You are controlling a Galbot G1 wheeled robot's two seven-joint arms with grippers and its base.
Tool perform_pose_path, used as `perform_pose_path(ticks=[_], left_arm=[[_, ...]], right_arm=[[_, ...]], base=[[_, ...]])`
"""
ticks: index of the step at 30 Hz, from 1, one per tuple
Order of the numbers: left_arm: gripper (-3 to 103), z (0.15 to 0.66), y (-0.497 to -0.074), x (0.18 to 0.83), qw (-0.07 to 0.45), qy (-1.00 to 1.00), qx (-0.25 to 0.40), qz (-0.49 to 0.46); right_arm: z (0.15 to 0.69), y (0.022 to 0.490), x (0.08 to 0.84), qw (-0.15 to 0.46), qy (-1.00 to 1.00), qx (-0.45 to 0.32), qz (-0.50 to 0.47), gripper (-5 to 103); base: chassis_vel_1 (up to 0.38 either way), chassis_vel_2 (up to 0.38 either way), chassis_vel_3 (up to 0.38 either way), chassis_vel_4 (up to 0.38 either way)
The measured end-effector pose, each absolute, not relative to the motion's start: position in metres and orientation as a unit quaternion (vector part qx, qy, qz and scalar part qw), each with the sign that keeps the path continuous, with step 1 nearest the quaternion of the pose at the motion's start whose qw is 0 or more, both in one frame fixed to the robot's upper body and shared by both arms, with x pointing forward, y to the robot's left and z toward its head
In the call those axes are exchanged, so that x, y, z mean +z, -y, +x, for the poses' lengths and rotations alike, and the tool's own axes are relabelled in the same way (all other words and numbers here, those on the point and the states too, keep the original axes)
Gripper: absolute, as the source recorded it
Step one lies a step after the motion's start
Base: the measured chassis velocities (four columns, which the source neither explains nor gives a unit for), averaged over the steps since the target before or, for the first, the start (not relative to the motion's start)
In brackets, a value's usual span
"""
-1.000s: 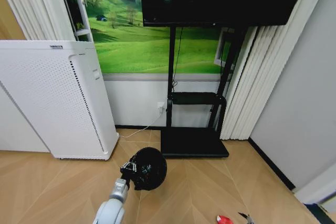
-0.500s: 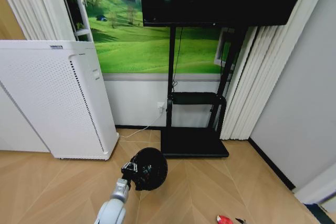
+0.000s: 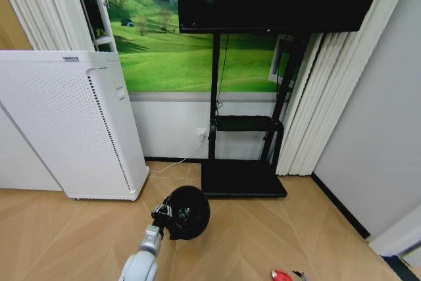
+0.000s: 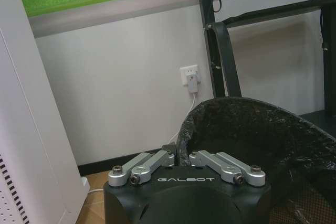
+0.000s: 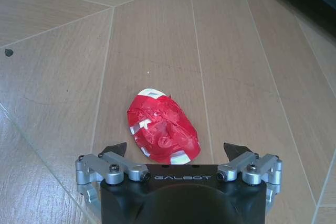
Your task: Pick up the trash bin and place the garbage on the floor into it.
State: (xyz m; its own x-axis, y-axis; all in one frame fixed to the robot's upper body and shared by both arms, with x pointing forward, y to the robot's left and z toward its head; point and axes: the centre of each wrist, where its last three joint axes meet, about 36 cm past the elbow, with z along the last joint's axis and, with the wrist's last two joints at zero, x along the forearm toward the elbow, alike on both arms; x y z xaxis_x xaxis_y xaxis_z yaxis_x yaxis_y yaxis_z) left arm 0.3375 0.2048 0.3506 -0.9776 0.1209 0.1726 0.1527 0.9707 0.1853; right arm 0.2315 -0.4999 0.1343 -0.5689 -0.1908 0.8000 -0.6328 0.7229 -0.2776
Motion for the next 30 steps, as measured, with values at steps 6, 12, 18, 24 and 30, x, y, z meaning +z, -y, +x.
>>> perform_pose_path(ticks=[6, 12, 18, 24, 30], left_arm=[[7, 0.338, -0.205, 0.350, 0.080, 0.989, -0.099, -0.069], [7, 0.338, -0.205, 0.349, 0.081, 0.989, -0.099, -0.069], [7, 0.337, -0.205, 0.348, 0.083, 0.989, -0.099, -0.069], [7, 0.337, -0.206, 0.346, 0.084, 0.989, -0.100, -0.068], [7, 0.338, -0.205, 0.345, 0.085, 0.989, -0.099, -0.068]], right_arm=[[0.236, 0.496, 0.131, 0.393, 0.839, 0.284, 0.248, 100], [0.242, 0.496, 0.129, 0.394, 0.838, 0.285, 0.246, 100], [0.245, 0.496, 0.127, 0.395, 0.836, 0.285, 0.253, 80], [0.247, 0.495, 0.126, 0.393, 0.836, 0.285, 0.255, 59], [0.247, 0.495, 0.126, 0.392, 0.836, 0.286, 0.255, 48]], base=[[0.000, 0.000, 0.000, 0.000], [0.000, 0.000, 0.000, 0.000], [0.000, 0.000, 0.000, 0.000], [0.000, 0.000, 0.000, 0.000], [0.000, 0.000, 0.000, 0.000]])
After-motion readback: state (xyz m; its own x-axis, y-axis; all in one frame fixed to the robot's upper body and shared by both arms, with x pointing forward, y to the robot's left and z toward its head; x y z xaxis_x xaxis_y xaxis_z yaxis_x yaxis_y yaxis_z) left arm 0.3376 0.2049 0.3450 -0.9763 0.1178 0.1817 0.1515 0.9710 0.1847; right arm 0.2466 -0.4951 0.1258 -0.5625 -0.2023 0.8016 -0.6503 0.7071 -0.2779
